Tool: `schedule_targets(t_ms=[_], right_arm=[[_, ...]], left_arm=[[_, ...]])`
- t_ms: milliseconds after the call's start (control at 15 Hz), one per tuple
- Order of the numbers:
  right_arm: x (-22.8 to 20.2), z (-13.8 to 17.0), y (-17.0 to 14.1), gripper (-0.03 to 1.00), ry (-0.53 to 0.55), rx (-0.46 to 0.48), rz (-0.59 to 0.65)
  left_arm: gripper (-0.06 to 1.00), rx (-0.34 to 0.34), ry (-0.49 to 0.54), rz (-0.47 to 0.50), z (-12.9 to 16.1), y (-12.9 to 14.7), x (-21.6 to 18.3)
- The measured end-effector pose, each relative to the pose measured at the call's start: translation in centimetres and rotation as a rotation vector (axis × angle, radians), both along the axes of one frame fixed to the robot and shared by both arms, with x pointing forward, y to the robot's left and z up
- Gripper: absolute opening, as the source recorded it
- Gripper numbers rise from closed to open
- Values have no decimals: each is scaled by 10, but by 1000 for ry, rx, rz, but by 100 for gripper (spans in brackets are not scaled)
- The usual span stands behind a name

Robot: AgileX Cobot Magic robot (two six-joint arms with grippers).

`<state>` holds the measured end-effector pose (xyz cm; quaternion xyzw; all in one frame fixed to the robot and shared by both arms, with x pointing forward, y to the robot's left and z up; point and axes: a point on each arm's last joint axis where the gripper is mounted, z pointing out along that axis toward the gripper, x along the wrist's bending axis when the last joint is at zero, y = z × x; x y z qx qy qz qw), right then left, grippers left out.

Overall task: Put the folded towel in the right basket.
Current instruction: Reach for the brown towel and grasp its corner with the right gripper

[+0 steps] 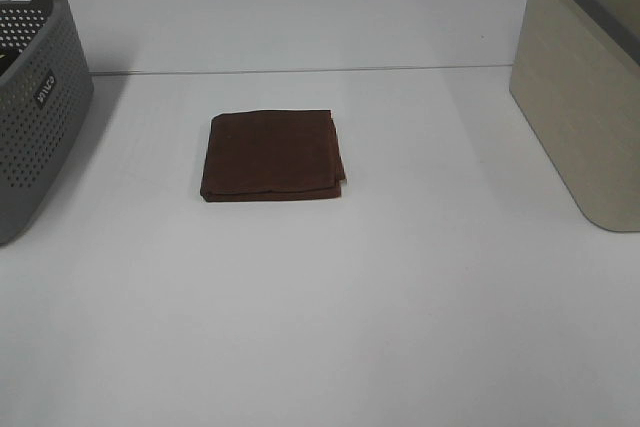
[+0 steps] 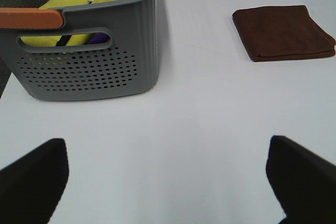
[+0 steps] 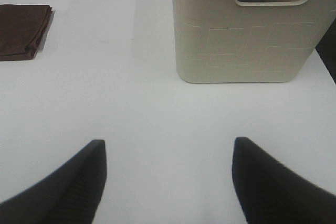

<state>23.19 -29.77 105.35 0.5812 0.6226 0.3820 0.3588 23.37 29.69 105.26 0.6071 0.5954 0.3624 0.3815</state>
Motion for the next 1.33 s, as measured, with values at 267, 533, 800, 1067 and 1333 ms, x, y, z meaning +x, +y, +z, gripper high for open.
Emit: schedule_targets(t_ms=[267, 533, 800, 1067, 1333], right_arm=[[11, 14, 1, 65, -31, 4, 0], [66, 64, 5, 65, -76, 39, 8], [152, 96, 14, 65, 27, 49, 50], [239, 102, 25, 65, 155, 91, 106], [337, 88, 44, 65, 351, 167, 209]], left_arm=[[97, 0, 0, 0, 0, 0, 0], [97, 0, 0, 0, 0, 0, 0], [97, 0, 0, 0, 0, 0, 0], [97, 0, 0, 0, 0, 0, 0], [97, 0, 0, 0, 0, 0, 0]])
